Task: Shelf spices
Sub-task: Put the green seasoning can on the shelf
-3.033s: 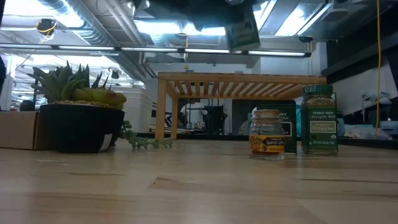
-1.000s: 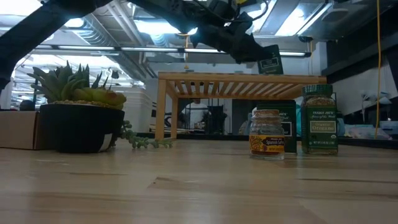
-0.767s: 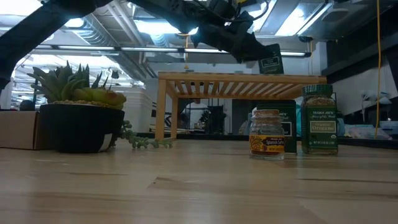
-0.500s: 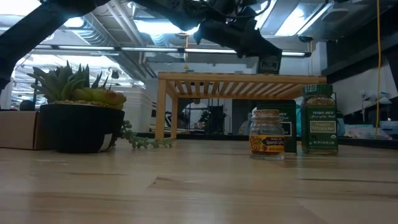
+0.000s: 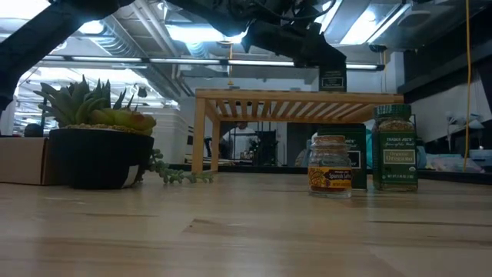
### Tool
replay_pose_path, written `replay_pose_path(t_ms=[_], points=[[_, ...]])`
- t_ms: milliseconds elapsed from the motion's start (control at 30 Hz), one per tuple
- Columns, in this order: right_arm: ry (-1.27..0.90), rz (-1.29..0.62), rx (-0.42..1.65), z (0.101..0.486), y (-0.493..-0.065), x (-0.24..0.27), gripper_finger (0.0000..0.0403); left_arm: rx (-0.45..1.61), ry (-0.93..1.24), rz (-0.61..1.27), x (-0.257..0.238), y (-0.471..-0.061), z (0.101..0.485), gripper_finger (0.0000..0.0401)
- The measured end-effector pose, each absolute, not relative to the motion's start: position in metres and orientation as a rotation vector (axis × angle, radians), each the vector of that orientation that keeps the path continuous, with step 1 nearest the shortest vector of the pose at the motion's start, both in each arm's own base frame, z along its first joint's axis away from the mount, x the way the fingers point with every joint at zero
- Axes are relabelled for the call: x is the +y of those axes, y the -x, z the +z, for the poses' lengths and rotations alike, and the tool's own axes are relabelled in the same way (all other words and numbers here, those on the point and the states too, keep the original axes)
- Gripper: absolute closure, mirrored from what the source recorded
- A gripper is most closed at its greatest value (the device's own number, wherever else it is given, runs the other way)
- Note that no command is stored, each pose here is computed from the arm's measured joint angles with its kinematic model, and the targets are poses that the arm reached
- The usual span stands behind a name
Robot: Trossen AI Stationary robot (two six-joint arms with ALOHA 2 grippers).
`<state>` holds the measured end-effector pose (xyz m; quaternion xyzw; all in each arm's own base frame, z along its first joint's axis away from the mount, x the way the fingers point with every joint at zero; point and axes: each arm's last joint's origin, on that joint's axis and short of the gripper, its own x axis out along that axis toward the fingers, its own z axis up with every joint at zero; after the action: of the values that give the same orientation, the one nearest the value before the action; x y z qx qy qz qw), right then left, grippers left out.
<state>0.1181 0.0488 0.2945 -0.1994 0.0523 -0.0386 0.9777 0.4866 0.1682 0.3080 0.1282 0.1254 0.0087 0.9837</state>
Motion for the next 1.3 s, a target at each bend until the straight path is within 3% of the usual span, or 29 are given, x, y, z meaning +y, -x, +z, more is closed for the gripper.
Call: replay_pose_path(t_ms=[367,733,1000,1300], points=[[0.408,-0.075,0.119,0.293,-0.118,0.049,0.013,0.222,-0.271,0.042,0.176,-0.485,0.311,0.0235],[0.403,-0.071,0.153,0.289,-0.117,0.048,0.013,0.104,-0.31,0.062,0.171,-0.474,0.345,0.0236],[0.416,-0.067,0.175,0.287,-0.117,0.048,0.013,0.416,-0.305,-0.025,0.134,-0.433,0.372,0.0236],[0.399,-0.069,0.17,0.298,-0.099,0.038,0.013,0.945,-0.315,-0.075,0.058,-0.396,0.357,0.0236]])
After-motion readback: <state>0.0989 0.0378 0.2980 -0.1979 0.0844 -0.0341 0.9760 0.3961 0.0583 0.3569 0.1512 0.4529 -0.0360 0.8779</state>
